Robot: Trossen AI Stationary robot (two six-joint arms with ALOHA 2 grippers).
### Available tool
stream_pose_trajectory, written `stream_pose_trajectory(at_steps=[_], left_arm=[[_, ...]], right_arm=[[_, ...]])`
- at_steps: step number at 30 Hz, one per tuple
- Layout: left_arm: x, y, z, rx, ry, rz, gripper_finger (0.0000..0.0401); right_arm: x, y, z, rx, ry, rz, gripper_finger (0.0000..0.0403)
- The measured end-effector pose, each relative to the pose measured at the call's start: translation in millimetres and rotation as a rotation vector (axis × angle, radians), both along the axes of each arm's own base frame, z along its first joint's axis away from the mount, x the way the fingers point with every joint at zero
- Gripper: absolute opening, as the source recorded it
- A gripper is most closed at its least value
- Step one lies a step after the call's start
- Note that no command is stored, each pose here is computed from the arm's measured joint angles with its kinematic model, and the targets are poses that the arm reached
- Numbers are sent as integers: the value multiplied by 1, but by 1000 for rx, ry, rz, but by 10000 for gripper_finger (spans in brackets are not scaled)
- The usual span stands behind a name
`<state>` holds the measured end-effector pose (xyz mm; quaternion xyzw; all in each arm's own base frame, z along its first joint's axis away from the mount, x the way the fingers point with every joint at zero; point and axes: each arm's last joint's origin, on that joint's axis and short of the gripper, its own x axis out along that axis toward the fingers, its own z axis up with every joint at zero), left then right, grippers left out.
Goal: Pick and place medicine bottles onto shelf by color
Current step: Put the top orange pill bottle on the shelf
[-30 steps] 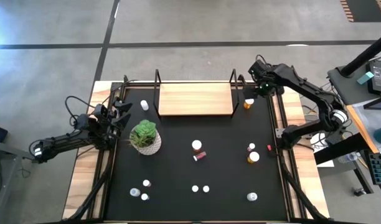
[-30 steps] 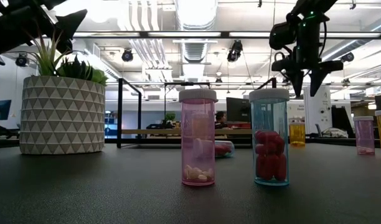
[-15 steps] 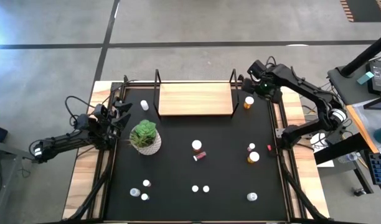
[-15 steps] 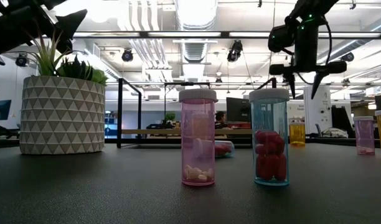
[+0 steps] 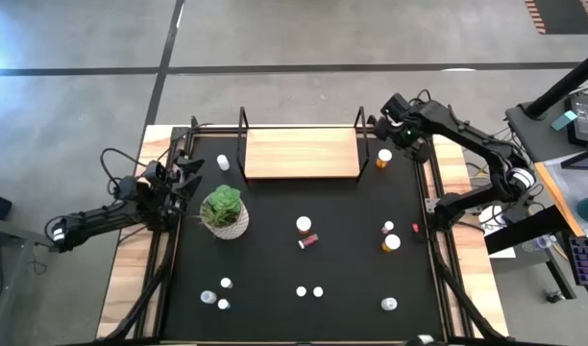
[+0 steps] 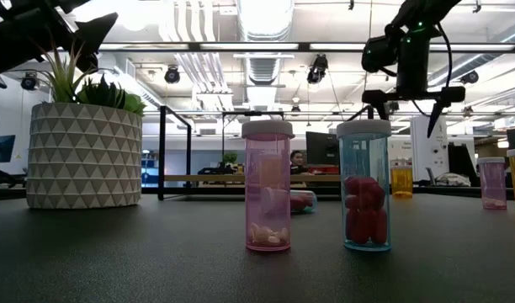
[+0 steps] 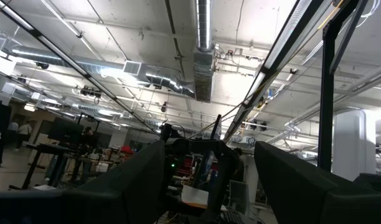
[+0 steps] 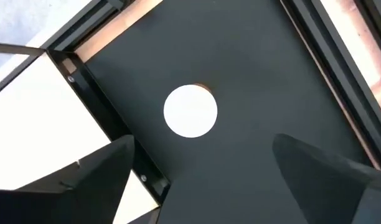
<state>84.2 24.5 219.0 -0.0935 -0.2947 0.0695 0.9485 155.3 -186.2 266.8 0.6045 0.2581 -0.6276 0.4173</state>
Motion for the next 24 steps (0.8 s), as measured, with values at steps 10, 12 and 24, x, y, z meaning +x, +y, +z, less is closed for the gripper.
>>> stream_pose_trajectory(at_steps=[10, 12, 24], left_arm=[[0, 0, 0, 0, 1, 0, 233], [0, 0, 0, 0, 0, 0, 233], [0, 0, 0, 0, 1, 0, 233]], right_arm=[[-2, -1, -24, 3, -32, -137, 383], [-3, -2, -31, -5, -47, -171, 383], [-7, -7, -60, -22, -108, -337, 383]])
